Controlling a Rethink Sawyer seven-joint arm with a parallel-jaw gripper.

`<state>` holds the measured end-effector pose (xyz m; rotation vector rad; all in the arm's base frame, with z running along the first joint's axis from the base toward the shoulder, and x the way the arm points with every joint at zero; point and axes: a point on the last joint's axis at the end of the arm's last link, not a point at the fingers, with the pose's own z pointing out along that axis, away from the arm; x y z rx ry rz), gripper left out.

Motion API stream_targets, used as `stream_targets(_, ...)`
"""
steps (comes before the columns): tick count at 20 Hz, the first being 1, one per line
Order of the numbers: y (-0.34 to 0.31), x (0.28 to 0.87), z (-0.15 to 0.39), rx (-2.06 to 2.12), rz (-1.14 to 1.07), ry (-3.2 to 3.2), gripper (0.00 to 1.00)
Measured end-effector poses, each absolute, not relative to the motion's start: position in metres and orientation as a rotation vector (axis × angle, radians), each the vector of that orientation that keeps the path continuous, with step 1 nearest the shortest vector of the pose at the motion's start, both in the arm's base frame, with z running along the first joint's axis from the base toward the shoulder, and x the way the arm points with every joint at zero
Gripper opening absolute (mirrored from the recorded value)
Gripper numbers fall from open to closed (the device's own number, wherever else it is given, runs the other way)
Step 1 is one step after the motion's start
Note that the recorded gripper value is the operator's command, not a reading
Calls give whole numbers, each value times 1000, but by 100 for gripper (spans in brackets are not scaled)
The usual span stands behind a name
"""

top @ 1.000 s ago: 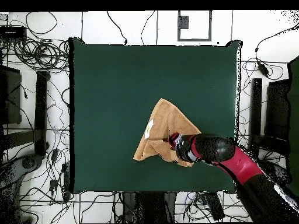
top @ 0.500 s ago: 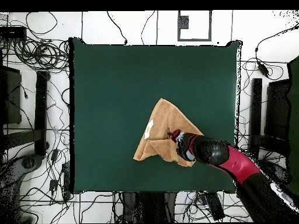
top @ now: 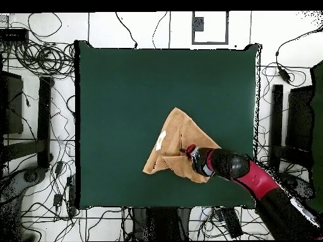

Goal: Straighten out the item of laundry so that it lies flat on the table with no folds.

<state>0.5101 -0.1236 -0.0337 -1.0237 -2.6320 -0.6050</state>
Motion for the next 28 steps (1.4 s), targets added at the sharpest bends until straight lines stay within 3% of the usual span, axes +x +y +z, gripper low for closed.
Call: stream_targets(28, -148, 527, -53, -881, -650, -2340, 100)
